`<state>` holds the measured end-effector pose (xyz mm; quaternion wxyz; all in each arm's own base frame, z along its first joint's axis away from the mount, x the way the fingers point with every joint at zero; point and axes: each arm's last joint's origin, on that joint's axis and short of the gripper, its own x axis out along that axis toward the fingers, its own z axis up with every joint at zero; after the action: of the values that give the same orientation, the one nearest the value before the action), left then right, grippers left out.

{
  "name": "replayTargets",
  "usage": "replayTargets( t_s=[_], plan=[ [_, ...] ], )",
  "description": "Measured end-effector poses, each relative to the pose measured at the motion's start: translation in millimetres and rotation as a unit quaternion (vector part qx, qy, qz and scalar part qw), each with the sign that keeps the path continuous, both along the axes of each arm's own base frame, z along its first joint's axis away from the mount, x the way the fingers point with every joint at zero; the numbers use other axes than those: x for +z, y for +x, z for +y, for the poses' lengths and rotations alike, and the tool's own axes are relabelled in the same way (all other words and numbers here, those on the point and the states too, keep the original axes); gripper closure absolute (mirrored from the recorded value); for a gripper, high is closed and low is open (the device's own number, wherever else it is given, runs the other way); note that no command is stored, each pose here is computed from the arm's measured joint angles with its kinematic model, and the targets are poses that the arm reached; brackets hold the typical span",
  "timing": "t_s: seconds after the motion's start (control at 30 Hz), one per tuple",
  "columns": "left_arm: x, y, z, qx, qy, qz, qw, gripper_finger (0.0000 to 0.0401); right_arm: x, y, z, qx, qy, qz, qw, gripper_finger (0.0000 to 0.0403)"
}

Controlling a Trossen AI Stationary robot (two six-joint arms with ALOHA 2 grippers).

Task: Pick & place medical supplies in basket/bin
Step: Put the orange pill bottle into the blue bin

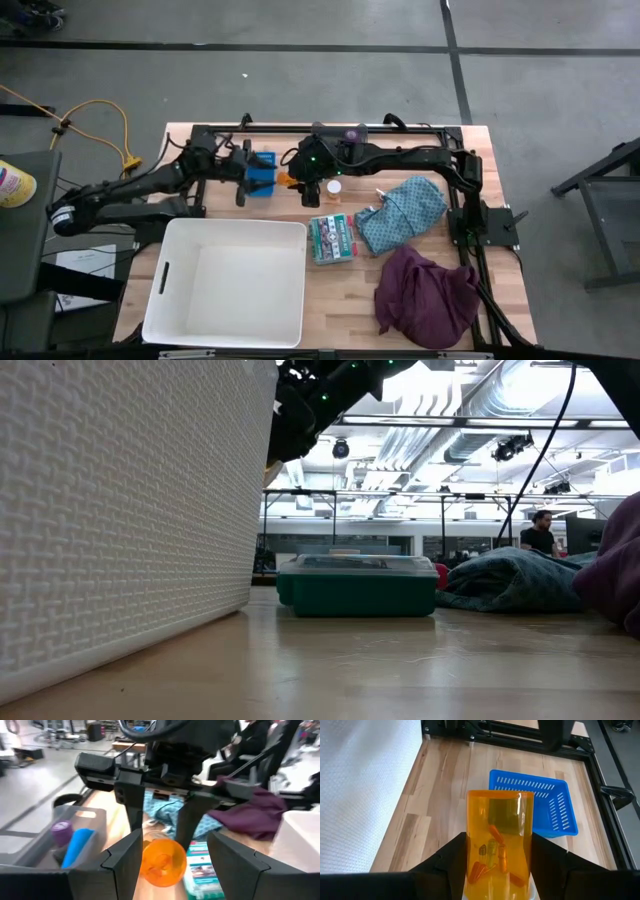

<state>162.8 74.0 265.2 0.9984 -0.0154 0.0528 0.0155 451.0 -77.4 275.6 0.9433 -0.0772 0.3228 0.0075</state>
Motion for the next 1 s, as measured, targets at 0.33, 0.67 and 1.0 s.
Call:
replayTargets(
  t_s=[0.33,0.67,1.0],
  plan=[
    [-1,7,-8,0.068,0.014,0.009,0.998,0.0185,0,0,0,-0.001,0.001,0.000,1.000,0.0233],
    [-5,7,-10,0.068,-0.015,0.028,0.997,0.0183,0,0,0,-0.001,0.002,0.000,1.000,0.0233],
    [-6,7,-11,0.048,-0.012,0.031,0.998,0.0147,0,0,0,-0.001,0.002,0.000,1.000,0.0233]
  ],
)
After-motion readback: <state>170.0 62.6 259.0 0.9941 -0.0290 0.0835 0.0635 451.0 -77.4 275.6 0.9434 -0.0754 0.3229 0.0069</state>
